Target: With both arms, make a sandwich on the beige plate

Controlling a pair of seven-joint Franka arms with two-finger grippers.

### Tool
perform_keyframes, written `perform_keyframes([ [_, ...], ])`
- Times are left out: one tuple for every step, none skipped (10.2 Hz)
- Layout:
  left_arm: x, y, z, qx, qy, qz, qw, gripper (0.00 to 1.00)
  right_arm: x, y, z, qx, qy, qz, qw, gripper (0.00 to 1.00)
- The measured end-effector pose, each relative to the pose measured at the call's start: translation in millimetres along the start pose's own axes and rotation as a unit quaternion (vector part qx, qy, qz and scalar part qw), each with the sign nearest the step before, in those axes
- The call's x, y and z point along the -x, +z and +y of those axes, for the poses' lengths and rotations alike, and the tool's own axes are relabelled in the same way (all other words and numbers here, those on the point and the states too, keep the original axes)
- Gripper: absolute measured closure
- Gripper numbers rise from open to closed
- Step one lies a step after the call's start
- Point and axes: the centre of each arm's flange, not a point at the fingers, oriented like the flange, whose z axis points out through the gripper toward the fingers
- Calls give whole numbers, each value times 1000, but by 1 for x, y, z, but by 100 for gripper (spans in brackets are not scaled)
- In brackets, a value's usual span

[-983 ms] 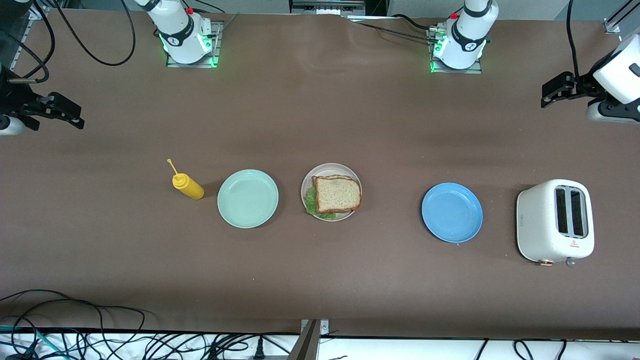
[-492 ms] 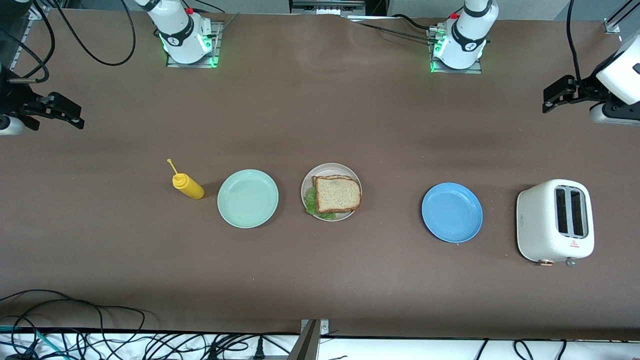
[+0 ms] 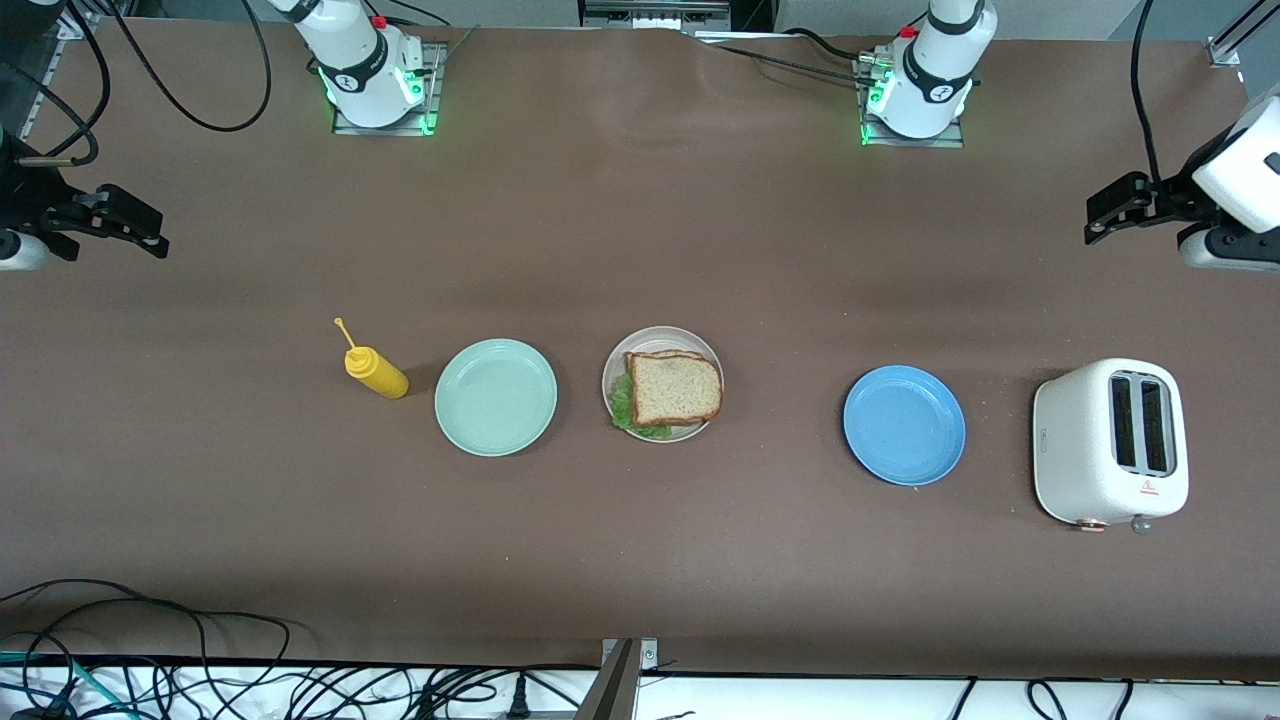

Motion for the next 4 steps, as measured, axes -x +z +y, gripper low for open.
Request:
perform_keyframes([
  [-2, 2, 1, 0, 1, 1, 1000, 0, 0, 0, 0, 0, 0, 0, 1000, 0],
  [-4, 3, 1, 0, 1, 0, 1000, 0, 0, 0, 0, 0, 0, 0, 1000, 0],
  [-4, 5, 2, 0, 2, -1, 1000, 0, 0, 0, 0, 0, 0, 0, 1000, 0],
  [-5, 5, 2, 3, 1, -1, 1000, 0, 0, 0, 0, 0, 0, 0, 1000, 0],
])
